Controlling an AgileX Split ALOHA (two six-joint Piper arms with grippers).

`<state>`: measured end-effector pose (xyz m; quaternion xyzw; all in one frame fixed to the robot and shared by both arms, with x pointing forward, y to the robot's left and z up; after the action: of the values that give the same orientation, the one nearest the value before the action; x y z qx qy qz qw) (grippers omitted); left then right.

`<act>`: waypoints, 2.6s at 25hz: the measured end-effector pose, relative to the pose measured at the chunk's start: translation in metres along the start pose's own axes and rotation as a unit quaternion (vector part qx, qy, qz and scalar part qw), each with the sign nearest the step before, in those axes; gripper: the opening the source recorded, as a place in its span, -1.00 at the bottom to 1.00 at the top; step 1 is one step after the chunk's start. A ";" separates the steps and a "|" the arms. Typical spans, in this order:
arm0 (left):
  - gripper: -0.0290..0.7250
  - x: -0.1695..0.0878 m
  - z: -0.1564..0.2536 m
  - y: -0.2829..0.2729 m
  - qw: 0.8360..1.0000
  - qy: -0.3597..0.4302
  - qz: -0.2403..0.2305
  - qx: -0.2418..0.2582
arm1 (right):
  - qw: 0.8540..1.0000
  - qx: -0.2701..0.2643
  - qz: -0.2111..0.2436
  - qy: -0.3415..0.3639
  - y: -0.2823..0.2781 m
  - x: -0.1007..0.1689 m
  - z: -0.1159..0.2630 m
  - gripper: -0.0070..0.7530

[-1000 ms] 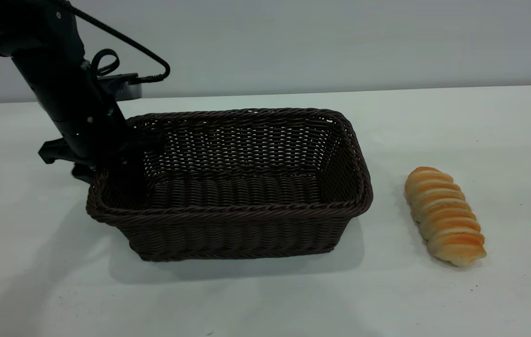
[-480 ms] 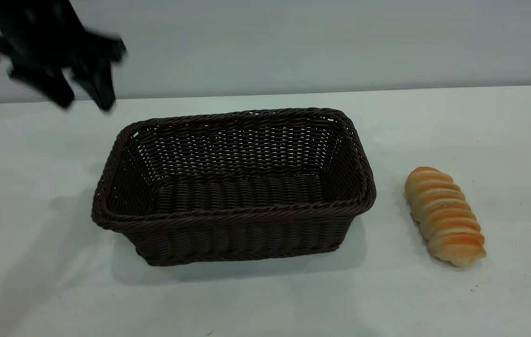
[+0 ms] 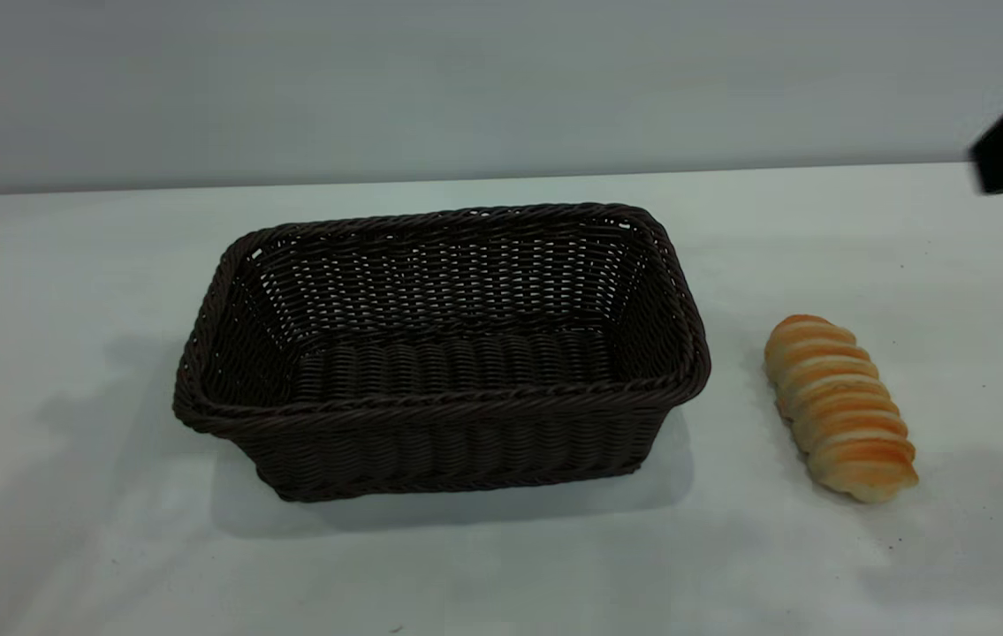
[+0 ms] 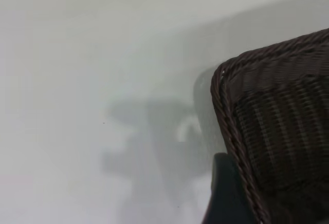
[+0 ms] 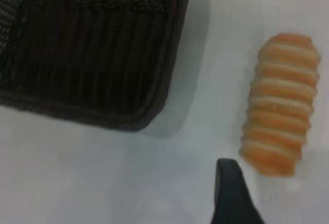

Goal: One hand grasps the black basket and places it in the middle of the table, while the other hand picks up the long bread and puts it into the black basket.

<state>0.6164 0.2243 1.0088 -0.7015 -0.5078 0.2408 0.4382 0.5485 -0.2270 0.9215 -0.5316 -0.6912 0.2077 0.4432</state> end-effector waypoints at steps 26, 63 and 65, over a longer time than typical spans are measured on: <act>0.52 -0.001 0.023 -0.034 0.999 0.009 -0.002 0.040 | 0.991 0.113 0.061 0.045 0.180 -0.074 0.057 -0.26; 0.52 0.002 0.035 -0.037 0.997 0.017 -0.009 0.073 | 0.999 0.029 -0.038 -0.015 0.086 0.044 -0.037 0.21; 0.52 0.004 0.039 -0.037 0.996 0.021 -0.014 0.084 | 0.998 0.065 0.002 0.000 0.074 0.017 -0.030 0.16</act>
<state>0.5688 0.2460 1.0218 -0.6602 -0.4864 0.2616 0.5091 0.6134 -0.1912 0.8874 -0.5027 -0.6752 0.2532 0.4768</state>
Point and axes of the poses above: a point on each arm's last joint axis where the gripper is mounted, y pointing out along that axis toward the gripper, x along the wrist's bending axis when the last joint is at zero, z = x × y, the point moved 9 cm from there along y, pointing out along that axis toward the gripper, and after that the axes turned 13 degrees about y, right-handed, at the moved point
